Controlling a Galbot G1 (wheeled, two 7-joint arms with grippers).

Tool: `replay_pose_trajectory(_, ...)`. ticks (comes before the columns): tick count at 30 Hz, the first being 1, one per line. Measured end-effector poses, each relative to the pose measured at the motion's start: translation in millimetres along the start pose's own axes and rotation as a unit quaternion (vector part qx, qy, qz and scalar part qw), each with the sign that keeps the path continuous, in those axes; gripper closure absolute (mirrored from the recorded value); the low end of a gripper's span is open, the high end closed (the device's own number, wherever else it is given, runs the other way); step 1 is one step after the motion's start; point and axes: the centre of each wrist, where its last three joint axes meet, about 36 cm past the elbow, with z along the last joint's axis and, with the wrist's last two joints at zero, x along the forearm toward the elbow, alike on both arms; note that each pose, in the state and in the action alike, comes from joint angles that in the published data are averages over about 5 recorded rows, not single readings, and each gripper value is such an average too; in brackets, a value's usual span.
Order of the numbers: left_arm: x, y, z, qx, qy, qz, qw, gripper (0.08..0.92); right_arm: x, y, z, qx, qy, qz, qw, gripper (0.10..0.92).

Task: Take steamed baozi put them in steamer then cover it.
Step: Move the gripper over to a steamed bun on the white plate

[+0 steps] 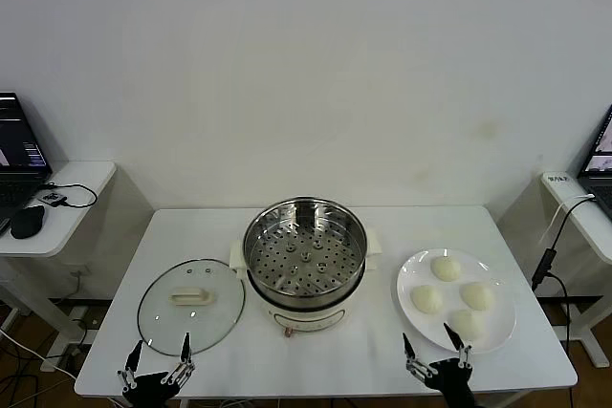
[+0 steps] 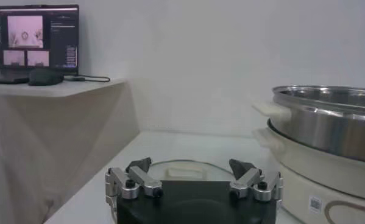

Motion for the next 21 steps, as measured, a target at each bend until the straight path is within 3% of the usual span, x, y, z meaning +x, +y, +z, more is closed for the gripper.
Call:
replay_pose_trajectory(10, -9.3, -0.3, -10.2, -0.012, -0.018, 0.004, 1.000, 0.177, -33.7, -65.6, -16.8, 0.171, -0.005, 0.025, 0.985, 0.199)
replay_pose_trajectory(21, -14.4, -1.7, -14.1, -0.025, -0.034, 0.003, 0.999, 0.177, -98.6, -152.4, -58.0, 0.367, 0.001, -0.013, 0.930, 0.199)
